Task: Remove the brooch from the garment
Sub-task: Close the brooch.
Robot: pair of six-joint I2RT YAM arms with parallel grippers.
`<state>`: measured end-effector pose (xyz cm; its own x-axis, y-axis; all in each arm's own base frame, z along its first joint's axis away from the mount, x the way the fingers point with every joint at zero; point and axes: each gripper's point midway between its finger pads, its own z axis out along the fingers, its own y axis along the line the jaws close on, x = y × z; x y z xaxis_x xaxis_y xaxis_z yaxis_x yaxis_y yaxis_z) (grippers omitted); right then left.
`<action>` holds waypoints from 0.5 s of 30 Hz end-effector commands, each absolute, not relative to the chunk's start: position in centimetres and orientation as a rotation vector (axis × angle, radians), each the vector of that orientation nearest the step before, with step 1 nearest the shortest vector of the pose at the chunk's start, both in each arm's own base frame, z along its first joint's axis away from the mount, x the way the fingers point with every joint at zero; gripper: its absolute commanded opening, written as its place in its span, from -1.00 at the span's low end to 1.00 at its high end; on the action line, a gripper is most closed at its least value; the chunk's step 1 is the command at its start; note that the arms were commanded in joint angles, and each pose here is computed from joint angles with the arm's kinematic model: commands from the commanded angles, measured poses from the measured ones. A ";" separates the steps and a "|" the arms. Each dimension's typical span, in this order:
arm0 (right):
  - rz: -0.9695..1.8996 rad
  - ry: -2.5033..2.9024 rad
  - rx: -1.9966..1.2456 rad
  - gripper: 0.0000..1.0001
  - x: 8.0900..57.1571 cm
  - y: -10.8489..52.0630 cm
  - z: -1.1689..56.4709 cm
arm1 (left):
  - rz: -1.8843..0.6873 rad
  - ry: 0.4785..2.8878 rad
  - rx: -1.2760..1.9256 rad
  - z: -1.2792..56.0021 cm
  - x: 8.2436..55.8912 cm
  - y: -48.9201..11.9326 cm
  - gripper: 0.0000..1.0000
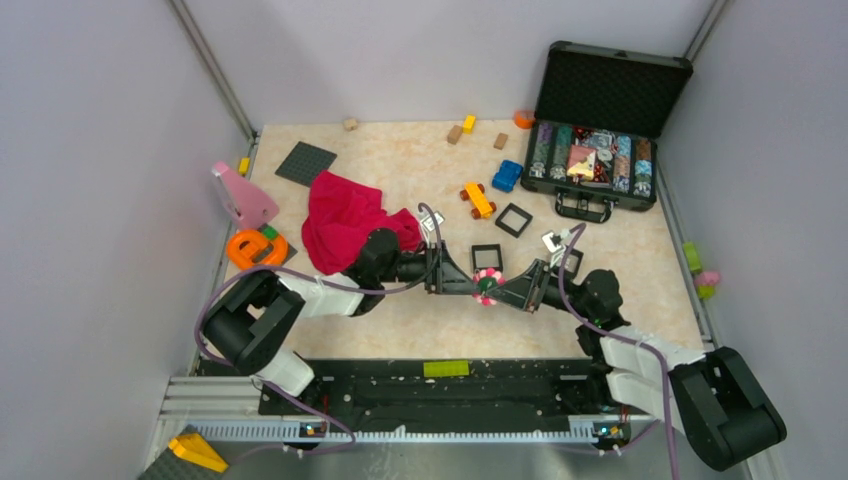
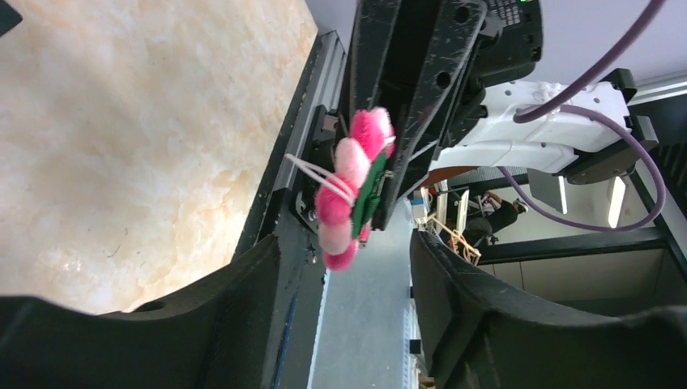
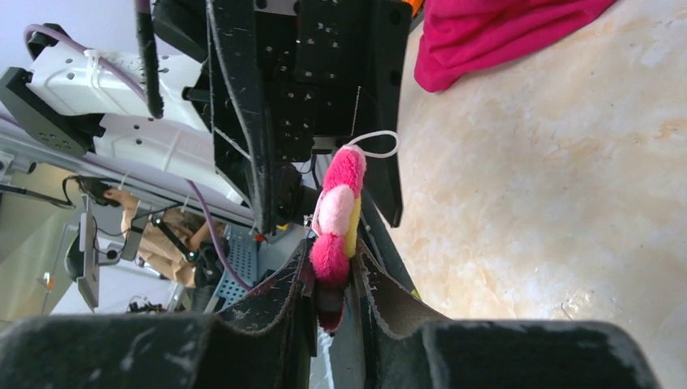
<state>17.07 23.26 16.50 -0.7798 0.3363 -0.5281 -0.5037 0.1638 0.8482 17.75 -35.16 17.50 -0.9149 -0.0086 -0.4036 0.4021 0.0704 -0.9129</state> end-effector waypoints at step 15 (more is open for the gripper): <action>1.741 1.711 -0.271 -0.97 16.3 23.7 18.9 | -1.997 1.880 0.530 20.9 17.0 -35.8 0.14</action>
